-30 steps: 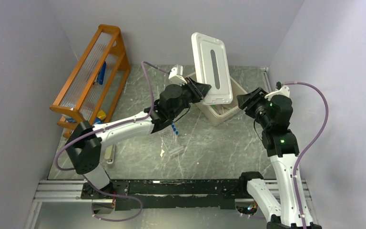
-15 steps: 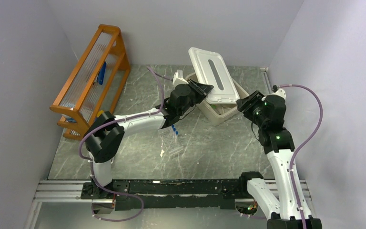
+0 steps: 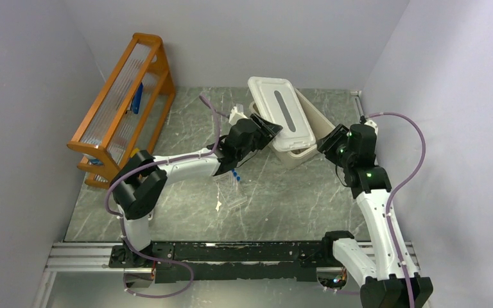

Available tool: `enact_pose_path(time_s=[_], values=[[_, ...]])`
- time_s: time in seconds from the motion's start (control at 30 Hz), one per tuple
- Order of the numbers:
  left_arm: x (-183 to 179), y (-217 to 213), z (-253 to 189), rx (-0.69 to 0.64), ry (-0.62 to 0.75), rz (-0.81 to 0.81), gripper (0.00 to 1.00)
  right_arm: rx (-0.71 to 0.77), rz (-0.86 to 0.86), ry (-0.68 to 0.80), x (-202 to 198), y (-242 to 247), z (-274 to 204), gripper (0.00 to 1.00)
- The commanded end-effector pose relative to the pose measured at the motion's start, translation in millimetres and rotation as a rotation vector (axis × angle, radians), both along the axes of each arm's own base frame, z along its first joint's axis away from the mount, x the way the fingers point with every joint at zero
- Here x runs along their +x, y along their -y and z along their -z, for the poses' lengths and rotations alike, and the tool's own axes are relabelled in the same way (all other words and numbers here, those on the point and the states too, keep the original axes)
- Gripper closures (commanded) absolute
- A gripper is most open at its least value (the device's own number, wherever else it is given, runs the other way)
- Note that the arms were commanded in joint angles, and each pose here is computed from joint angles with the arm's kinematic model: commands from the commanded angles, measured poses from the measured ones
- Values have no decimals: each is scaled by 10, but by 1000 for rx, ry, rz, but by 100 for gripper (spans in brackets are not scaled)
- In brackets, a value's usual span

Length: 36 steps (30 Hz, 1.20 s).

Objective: Organize the chemistry lab equipment

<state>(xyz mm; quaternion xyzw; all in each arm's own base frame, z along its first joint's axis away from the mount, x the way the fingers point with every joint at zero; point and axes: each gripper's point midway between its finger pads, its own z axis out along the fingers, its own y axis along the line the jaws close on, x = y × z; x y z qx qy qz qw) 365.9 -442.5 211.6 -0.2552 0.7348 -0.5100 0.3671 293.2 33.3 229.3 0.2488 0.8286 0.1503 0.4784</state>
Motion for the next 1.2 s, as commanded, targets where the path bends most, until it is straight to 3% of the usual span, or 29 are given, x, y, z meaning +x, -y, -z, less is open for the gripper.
enact_pose_path(time_s=[0.0,0.1,0.33,0.57,0.8,1.0,1.17], values=[[-38,-114,-95,141,56,63,43,0,-24,-16,1,-27,59,47],[-52,-231,-94,219,70,80,32,3,-27,-12,19,-36,54,47],[31,-487,-88,335,91,83,24,26,-57,-25,52,-104,140,47],[43,-402,-275,406,218,189,23,15,-52,-33,138,-90,208,47],[142,-528,-337,488,288,178,24,-21,41,-62,374,64,296,41],[347,-696,-229,593,279,180,29,-82,136,-79,622,251,329,32],[421,-643,-111,586,281,262,29,-122,172,-76,804,340,302,30]])
